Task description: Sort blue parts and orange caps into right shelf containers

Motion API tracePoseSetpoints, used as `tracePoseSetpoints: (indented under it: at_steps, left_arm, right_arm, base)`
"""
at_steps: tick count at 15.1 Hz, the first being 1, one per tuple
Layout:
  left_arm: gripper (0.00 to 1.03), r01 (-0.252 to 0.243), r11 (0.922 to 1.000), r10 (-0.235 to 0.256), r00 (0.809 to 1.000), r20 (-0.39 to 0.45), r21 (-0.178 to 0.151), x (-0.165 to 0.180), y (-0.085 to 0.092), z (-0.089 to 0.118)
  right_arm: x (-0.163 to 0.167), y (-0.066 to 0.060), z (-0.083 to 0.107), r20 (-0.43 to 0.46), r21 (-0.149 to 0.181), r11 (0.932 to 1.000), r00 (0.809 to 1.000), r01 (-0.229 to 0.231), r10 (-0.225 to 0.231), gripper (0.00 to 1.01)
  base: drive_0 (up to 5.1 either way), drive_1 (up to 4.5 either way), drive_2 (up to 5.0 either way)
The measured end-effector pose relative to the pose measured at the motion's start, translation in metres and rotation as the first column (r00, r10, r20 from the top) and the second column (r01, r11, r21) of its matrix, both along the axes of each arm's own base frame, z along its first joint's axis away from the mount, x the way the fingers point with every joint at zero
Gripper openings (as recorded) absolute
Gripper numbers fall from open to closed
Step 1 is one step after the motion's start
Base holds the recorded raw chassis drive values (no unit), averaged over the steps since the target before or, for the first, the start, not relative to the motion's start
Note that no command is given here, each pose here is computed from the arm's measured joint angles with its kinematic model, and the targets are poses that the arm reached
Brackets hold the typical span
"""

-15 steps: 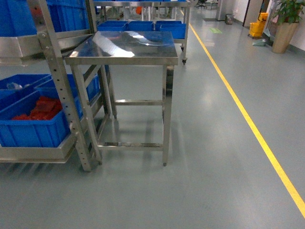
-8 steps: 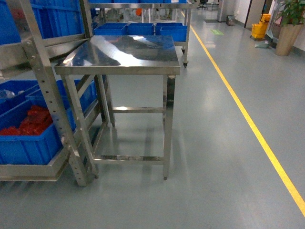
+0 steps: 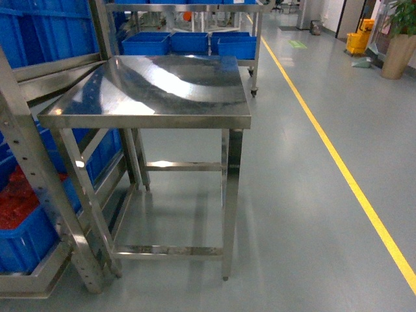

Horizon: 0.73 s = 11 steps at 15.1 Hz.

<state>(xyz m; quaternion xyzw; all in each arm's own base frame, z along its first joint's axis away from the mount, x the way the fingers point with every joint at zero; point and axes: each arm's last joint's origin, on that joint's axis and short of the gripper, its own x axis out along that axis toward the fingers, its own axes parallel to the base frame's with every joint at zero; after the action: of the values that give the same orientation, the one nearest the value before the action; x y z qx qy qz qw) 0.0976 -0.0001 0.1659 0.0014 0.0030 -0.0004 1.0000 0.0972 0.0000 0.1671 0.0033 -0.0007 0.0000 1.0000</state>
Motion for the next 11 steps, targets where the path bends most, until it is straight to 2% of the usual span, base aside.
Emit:
tracePoseSetpoints:
  at_steps: [2, 11]
  left_arm:
    - [0.41, 0.000, 1.0000, 0.000, 1.000, -0.005, 0.000, 0.0000, 0.0000, -0.0005]
    - [0.41, 0.000, 1.0000, 0.000, 1.000, -0.001, 0.000, 0.0000, 0.0000, -0.0001]
  right_arm:
    - [0.0000, 0.0000, -0.0005, -0.005, 0.000, 1.0000, 1.000, 0.000, 0.000, 0.44]
    - [0.0000, -0.0001, 0.0002, 0.002, 0.000, 1.0000, 1.000, 0.003, -0.003, 0.44]
  base:
    - [0.0, 0.00, 0.0]
    - [-4.9, 2.44, 2.7]
